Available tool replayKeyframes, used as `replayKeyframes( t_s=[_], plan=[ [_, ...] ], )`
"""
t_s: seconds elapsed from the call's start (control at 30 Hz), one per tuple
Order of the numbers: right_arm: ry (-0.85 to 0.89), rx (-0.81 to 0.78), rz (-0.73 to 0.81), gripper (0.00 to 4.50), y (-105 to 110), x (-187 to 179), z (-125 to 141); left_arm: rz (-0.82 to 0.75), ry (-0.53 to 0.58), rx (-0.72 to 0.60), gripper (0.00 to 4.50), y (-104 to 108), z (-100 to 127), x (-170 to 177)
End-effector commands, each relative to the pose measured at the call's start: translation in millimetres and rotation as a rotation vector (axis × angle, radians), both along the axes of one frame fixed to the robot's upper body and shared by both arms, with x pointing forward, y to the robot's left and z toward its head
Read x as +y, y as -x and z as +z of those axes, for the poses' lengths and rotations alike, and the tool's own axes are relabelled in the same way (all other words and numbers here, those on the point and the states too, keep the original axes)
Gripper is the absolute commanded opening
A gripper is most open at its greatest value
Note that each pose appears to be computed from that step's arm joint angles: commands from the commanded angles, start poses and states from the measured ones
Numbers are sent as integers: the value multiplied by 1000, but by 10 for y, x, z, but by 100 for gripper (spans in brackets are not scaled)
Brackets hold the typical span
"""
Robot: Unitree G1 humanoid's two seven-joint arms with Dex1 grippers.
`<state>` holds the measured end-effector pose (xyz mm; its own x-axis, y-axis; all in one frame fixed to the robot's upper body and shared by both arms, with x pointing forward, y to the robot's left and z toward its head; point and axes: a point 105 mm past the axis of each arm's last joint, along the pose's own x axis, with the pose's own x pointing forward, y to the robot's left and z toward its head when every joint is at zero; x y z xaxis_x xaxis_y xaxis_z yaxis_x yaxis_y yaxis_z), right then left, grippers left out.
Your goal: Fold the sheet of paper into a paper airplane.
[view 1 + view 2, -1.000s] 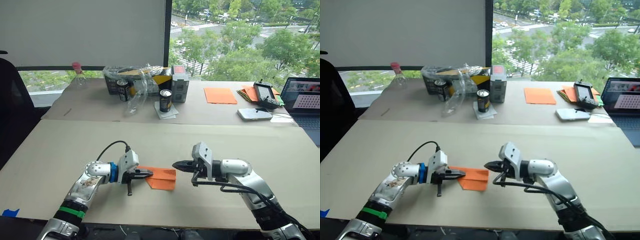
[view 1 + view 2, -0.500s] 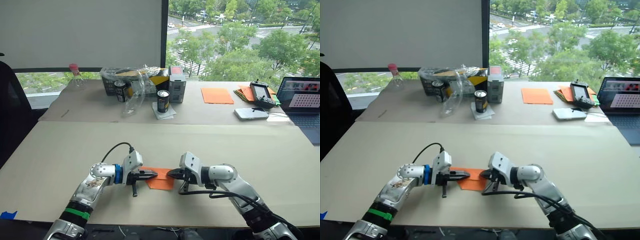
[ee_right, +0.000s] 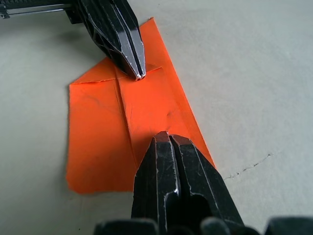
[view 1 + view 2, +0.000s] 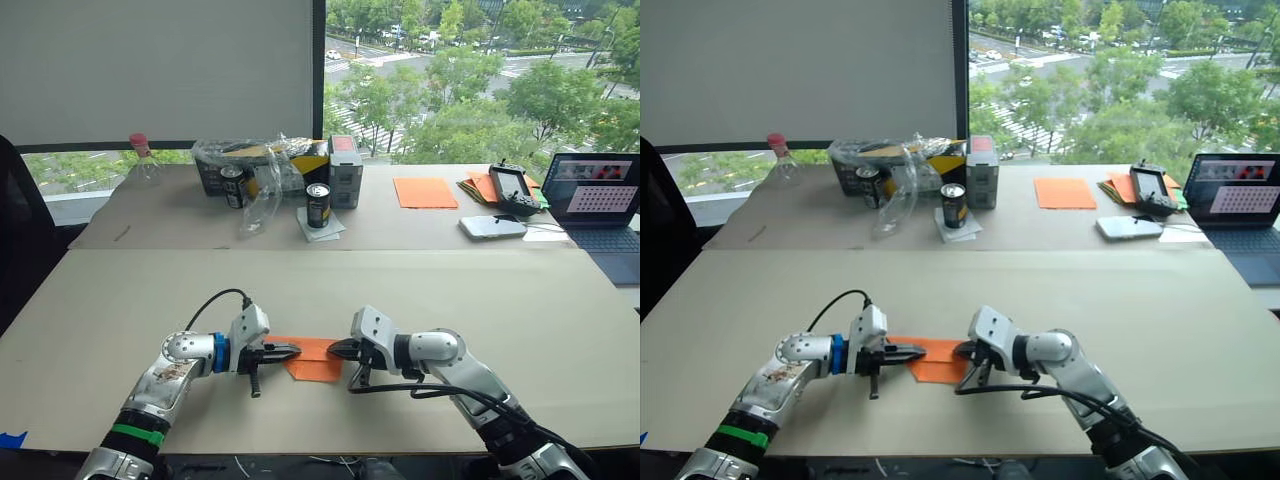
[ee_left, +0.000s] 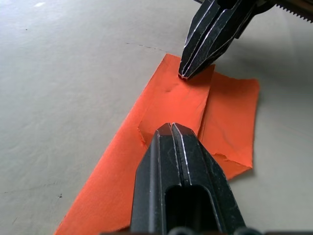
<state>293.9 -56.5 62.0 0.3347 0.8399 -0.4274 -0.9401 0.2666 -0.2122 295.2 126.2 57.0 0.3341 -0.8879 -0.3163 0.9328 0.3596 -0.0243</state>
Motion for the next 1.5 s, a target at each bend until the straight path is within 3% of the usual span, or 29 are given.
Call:
replayKeyframes(
  t_s=[0.03, 0.37, 0.47, 0.53, 0.67, 0.83, 0.93, 1.03, 1.2, 1.3, 1.5],
  plan=[
    [93, 113, -11, 3, 88, -34, -342, 74, 26, 59, 0, -45, -60, 26],
    [102, 111, -1, 3, 71, -21, -354, 96, 43, 43, 0, -224, 45, -5],
    [91, 96, -9, 3, 58, -23, -332, 143, 76, 23, 0, -274, 178, 114],
    [61, 44, 14, 3, 29, 6, -136, 165, 106, 0, 0, -270, 339, 187],
    [-34, -25, 25, 3, -33, 56, 352, 143, 115, -18, 0, -110, 579, 331],
    [-88, 42, 164, 3, 191, -33, 791, 53, 81, 58, 0, 224, 825, 502],
    [-96, 123, 162, 3, 234, -150, 891, 11, 10, 76, 0, 365, 826, 503],
    [-98, 164, 130, 3, 200, -230, 866, 20, -51, 40, 0, 376, 845, 557],
    [-82, 200, 22, 153, 31, -301, 635, 54, -67, -7, 0, 367, 900, 613],
    [-88, 193, 32, 249, -8, -272, 555, 62, -79, -4, 0, 408, 851, 623],
    [-163, 308, 45, 249, -33, -184, 540, 67, -78, 45, 0, 496, 767, 617]
  ],
)
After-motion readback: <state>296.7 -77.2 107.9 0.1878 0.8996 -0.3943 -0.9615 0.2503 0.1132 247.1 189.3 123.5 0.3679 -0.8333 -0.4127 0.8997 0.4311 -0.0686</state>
